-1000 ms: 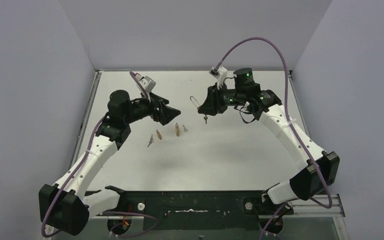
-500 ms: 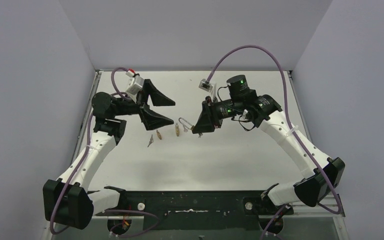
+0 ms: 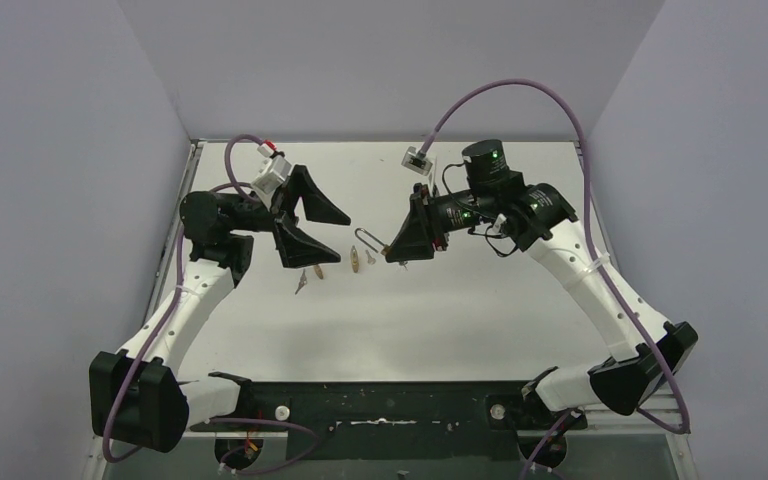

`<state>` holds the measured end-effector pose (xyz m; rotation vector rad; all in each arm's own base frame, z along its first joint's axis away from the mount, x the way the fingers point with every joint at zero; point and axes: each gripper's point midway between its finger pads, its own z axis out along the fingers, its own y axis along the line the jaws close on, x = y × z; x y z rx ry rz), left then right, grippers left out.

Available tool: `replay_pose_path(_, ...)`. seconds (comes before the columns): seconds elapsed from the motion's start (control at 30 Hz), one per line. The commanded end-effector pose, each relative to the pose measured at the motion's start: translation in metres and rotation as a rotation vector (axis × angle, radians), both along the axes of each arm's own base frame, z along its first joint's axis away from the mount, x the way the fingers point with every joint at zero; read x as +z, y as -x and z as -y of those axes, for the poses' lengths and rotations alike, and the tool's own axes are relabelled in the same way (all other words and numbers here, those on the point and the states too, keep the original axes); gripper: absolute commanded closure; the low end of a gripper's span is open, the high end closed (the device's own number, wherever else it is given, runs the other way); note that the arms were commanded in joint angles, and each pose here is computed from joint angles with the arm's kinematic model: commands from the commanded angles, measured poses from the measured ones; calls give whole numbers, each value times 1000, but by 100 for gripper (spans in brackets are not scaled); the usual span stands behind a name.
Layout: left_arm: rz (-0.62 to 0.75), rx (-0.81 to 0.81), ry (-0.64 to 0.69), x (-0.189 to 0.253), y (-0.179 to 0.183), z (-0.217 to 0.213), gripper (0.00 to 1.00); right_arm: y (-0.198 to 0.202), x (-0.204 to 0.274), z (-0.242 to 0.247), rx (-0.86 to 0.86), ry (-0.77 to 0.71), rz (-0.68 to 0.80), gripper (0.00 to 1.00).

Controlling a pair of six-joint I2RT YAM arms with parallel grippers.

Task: Lock with the key
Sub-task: Pick up the lock from the center of the board.

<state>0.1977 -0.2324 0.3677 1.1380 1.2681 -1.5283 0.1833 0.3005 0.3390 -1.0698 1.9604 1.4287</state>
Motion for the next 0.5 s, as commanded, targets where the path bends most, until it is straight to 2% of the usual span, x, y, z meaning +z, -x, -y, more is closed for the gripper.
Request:
replay_pose_path(0.0, 56, 35, 33, 18, -6, 0, 20, 19, 40, 3, 52, -93, 91, 91)
replay_pose_path(0.23, 39, 41, 53, 22, -11, 7, 21, 21, 44, 1, 63, -106, 95, 89)
replay_pose_path(0.47, 25, -29, 38, 20, 0, 19, 28, 19, 45, -3, 67, -114, 96, 87)
